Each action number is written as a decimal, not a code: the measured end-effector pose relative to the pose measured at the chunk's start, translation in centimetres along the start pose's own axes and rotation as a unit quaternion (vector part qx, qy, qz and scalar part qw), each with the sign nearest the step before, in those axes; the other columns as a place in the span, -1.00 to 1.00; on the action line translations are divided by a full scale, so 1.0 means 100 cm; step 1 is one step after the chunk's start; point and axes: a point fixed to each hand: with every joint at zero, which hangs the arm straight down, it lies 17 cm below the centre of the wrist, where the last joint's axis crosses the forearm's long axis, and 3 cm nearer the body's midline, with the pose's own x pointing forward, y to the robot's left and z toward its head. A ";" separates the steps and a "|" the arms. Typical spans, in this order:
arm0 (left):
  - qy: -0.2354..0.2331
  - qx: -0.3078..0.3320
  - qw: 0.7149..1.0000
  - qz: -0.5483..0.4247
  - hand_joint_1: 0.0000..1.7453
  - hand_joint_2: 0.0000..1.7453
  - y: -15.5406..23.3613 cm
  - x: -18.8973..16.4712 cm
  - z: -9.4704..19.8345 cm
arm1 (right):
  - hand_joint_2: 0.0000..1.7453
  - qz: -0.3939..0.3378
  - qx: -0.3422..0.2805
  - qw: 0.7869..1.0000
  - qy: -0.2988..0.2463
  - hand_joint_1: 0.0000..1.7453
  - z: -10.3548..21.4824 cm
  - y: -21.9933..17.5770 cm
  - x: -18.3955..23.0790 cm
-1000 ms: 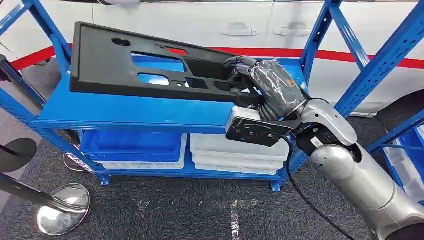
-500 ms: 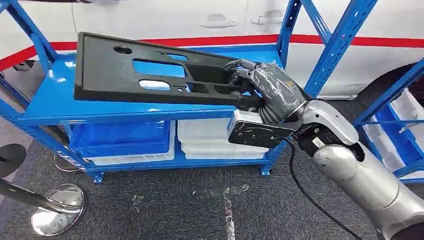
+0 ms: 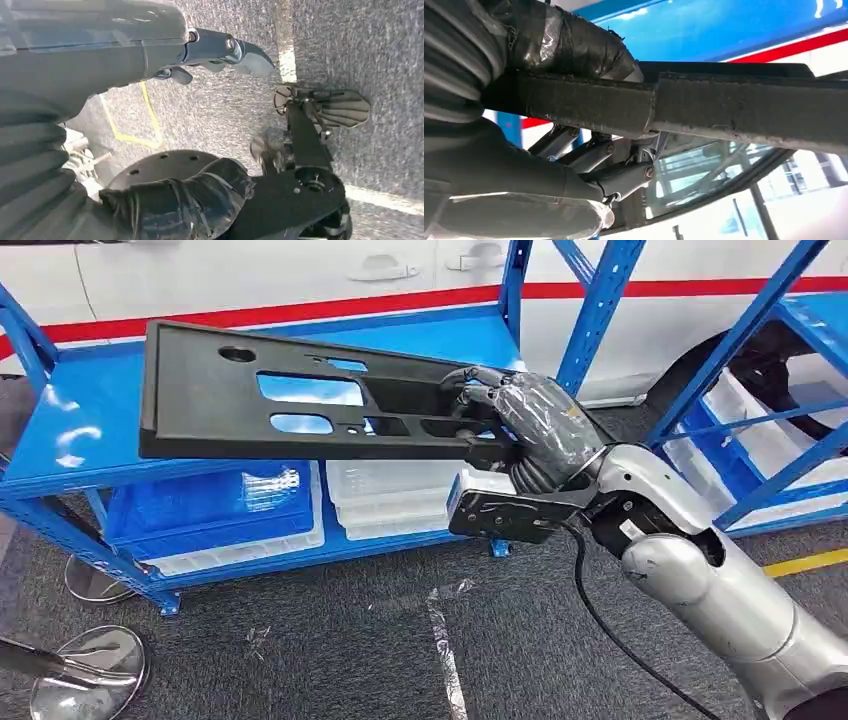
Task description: Take the parts from the cabinet and place them on the table.
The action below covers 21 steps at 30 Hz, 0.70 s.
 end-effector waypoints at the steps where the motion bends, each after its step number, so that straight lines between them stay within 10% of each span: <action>1: 0.000 0.000 1.000 0.000 -1.00 1.00 0.000 0.000 0.000 | 1.00 0.001 -0.001 1.000 -0.001 1.00 -0.001 -0.001 0.001; 21: 0.004 0.001 1.000 0.004 -1.00 1.00 0.001 -0.004 0.000 | 1.00 -0.003 0.004 1.000 -0.001 1.00 -0.004 0.006 0.002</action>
